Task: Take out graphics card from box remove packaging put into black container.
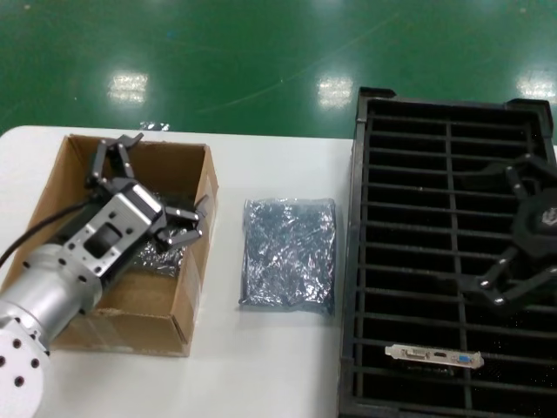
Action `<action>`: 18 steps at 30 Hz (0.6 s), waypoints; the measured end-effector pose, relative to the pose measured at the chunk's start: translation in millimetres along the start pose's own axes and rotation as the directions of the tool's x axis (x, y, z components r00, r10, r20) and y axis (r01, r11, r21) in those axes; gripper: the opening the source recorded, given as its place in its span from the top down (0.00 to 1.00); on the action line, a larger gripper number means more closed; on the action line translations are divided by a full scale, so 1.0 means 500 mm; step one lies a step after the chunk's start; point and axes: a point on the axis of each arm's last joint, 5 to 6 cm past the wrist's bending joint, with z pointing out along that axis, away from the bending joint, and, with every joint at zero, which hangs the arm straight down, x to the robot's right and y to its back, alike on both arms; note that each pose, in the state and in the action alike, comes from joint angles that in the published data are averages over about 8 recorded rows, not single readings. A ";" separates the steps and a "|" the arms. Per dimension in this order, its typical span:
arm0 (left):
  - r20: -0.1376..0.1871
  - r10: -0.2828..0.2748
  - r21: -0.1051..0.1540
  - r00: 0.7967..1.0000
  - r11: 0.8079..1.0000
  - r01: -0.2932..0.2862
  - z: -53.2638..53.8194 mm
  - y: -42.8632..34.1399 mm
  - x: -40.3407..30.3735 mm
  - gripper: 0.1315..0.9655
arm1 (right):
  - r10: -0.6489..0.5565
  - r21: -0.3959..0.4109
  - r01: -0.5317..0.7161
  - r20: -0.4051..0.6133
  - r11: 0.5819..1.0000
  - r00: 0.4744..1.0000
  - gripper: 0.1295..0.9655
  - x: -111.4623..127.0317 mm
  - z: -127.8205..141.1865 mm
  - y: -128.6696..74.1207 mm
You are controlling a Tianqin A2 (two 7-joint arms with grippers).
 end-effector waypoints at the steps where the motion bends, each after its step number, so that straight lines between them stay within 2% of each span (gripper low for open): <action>1: 0.000 -0.007 0.007 1.000 1.000 0.007 0.000 0.001 0.003 0.31 | 0.001 0.007 0.000 -0.008 1.000 1.000 0.00 -0.002 0.007 0.003; 4: -0.001 -0.030 0.027 1.000 0.999 0.030 -0.001 0.006 0.011 0.22 | 0.004 0.031 -0.003 -0.033 1.000 0.999 0.00 -0.009 0.029 0.013; 13: 0.004 -0.108 0.083 0.994 0.991 0.107 -0.006 0.022 0.038 0.07 | 0.031 0.104 -0.018 -0.125 0.994 0.992 0.00 -0.036 0.092 0.046; 18: 0.008 -0.155 0.107 0.988 0.982 0.154 -0.010 0.032 0.053 0.04 | 0.057 0.143 -0.031 -0.182 0.989 0.982 0.00 -0.054 0.123 0.065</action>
